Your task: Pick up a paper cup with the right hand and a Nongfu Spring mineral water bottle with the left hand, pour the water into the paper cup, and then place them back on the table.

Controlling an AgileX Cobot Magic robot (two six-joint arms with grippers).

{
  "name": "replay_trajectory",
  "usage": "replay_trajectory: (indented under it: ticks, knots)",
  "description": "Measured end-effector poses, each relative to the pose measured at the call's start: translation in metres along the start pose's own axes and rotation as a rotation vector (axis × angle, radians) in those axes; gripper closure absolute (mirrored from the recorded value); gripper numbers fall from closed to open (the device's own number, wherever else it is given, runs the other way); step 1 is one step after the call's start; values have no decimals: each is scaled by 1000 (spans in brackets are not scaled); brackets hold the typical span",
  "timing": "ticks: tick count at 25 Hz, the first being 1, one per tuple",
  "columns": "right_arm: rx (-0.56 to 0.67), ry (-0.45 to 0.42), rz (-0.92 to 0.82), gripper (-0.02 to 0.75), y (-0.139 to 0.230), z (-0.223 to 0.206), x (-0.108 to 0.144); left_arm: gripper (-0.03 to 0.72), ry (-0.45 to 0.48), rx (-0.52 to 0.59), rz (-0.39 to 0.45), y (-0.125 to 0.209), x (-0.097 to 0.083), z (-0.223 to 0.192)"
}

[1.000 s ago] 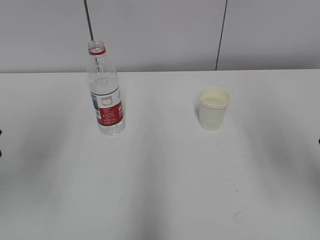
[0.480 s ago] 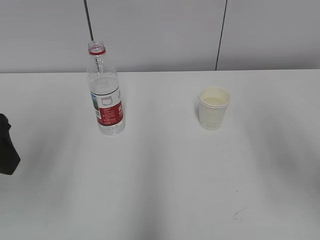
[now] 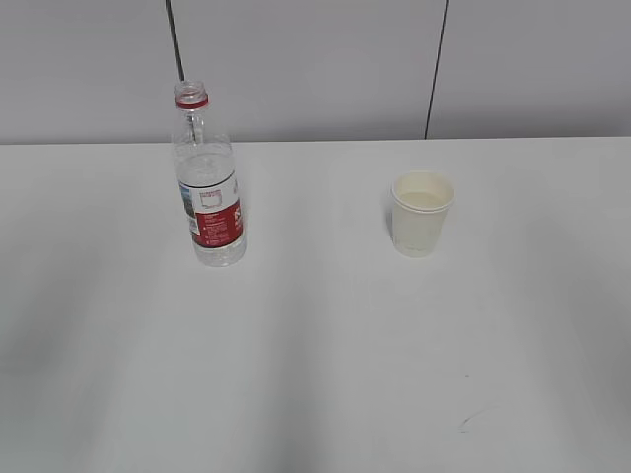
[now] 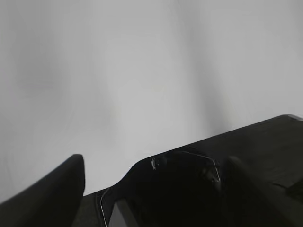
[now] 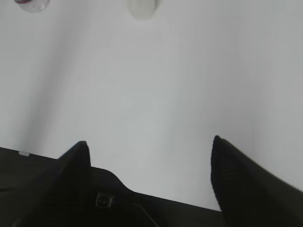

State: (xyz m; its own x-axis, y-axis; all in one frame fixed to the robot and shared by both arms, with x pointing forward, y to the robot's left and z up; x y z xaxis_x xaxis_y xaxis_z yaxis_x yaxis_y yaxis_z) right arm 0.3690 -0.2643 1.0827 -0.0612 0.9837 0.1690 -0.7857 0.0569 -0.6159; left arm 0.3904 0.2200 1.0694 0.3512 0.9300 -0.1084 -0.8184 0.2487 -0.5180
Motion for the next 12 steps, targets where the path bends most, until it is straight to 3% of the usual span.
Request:
replay_trajectory:
  ticks: [6, 12]
  knots:
    - [-169, -57, 4, 156, 20, 39, 1, 160, 33, -151, -87, 16, -3, 38]
    - [-188, -66, 4, 156, 55, 31, -6, 160, 21, -254, -102, 37, 2, 57]
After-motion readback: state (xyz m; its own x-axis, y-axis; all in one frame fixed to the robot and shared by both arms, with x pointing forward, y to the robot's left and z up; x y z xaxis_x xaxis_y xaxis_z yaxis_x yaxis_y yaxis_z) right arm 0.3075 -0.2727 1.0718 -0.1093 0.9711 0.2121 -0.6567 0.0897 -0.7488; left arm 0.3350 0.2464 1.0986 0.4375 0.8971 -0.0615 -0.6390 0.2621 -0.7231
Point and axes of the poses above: a point on each arm's last joint axis where the gripper is mounted, z pointing back along that axis away from the gripper, x along the wrist's bending axis when the last joint is at zero, y = z × x, the point moved 8 cm from there along -z, pointing out along that axis toward the gripper, and after that the axes turned 8 degrees about -z, right-handed, at the moved point
